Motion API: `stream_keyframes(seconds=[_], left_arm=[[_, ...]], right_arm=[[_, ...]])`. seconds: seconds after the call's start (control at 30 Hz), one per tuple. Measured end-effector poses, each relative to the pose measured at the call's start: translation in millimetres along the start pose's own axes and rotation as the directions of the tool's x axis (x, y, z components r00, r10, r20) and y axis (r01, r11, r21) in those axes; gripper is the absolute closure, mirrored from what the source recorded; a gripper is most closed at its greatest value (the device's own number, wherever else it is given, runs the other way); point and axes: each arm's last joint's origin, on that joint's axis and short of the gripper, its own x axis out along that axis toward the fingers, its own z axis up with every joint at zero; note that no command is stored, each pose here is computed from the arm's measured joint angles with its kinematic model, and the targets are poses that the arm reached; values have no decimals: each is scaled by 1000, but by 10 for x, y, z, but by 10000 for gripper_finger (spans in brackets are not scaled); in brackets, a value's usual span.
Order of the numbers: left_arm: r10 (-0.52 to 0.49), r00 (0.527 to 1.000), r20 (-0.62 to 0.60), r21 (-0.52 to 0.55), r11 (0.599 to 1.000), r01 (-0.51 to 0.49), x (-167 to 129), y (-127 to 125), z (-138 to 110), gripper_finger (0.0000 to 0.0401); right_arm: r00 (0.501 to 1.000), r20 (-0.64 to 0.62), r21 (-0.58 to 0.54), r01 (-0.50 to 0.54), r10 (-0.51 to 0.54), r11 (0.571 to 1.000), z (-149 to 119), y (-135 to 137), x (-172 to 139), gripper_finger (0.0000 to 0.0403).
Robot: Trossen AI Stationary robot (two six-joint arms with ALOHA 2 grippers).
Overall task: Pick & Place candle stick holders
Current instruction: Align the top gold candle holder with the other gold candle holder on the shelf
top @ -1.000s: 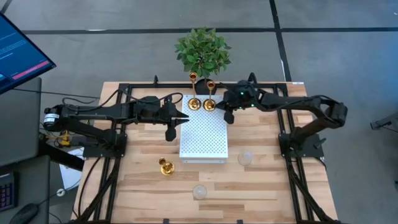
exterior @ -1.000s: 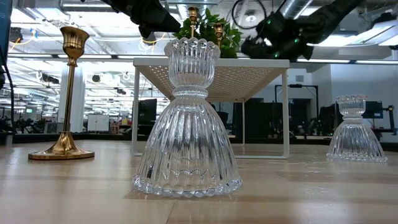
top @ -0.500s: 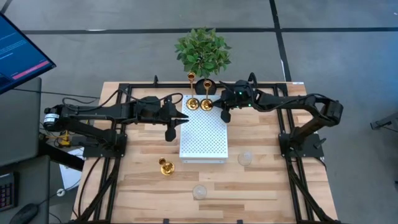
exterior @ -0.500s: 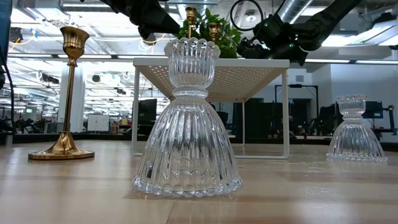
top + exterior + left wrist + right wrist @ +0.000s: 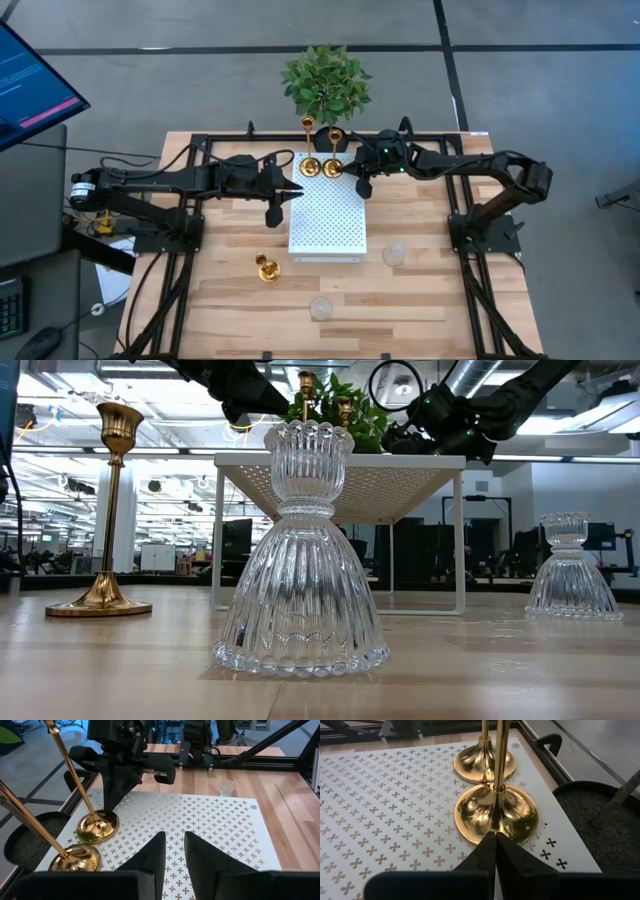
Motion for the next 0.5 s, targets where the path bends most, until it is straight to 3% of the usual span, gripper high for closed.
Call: stream_keyframes(seconds=[0.5], left_arm=[[-2,1000,-25,1,1000,2,0,-2,-24,329]], right_arm=[[998,64,-3,8,-7,1000,62,-4,2,403]])
